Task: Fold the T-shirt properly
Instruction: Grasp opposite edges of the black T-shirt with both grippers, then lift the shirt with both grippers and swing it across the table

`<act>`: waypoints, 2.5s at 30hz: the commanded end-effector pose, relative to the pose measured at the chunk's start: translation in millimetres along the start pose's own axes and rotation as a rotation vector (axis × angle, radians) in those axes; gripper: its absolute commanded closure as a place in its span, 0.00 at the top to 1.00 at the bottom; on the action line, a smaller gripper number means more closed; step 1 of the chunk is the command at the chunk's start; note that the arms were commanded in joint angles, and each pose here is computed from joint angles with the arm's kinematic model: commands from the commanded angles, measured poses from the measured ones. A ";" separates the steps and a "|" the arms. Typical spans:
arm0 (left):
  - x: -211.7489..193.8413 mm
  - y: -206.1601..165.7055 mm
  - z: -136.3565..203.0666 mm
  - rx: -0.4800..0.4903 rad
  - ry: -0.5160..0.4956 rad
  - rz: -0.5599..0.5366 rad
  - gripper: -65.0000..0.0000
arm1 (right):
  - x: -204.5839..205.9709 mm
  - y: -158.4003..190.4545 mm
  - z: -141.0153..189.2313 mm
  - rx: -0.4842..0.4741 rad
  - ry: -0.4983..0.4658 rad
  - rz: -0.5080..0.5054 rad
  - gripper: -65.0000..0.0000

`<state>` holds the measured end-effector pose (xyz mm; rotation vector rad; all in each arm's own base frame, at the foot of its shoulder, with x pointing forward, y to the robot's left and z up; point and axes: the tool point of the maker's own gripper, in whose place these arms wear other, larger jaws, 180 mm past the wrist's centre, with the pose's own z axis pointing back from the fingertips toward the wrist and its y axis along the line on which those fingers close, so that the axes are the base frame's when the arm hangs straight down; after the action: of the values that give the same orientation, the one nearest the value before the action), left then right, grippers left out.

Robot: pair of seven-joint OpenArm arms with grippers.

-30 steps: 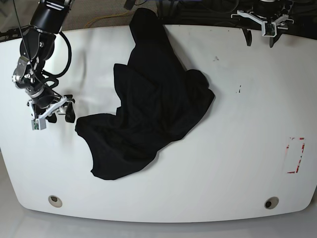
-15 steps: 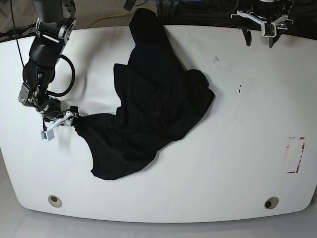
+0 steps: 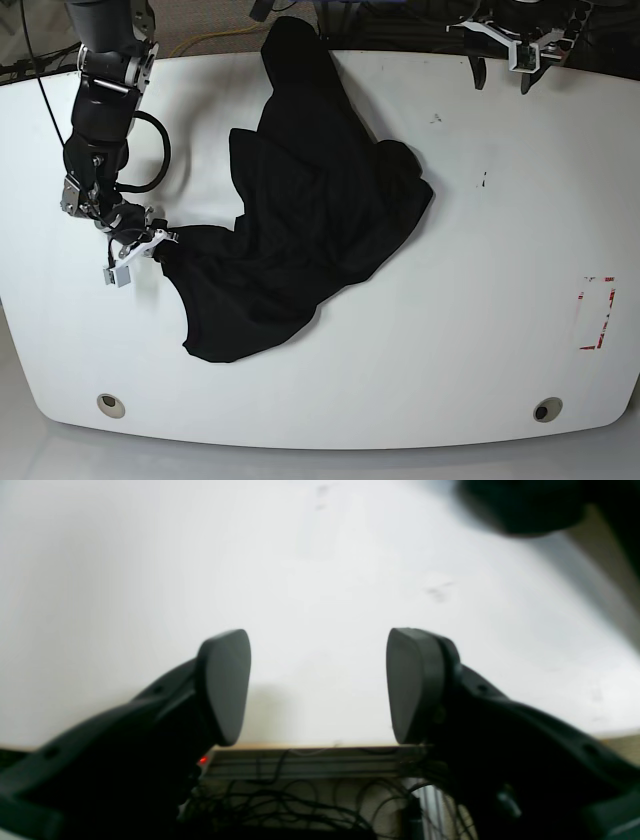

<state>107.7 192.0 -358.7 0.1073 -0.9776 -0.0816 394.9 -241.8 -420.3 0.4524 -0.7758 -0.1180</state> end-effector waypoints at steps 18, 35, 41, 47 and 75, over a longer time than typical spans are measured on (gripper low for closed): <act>62.9 -98.3 -81.3 -0.324 -0.031 -0.034 0.72 | 40.4 6.5 27.0 -0.018 -0.061 0.148 0.00; 35.6 -125.0 -117.8 -0.409 0.079 -0.102 0.74 | 35.1 11.2 38.3 -0.025 -0.071 0.201 0.00; 30.2 -123.9 -129.0 -0.402 0.096 -0.100 0.65 | 41.8 17.3 44.8 -0.026 -0.093 0.238 0.00; 24.6 -130.2 -143.5 -0.417 0.121 -0.118 0.15 | 42.5 18.4 45.2 -0.026 -0.095 0.243 0.00; 185.8 17.7 -139.4 -0.069 -0.004 -0.326 0.00 | 224.8 72.3 77.6 -0.151 -0.364 0.545 0.00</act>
<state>306.5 177.4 -311.3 0.1393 -0.9073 -0.4087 474.7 -255.5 -251.5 0.1155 -1.0893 0.2348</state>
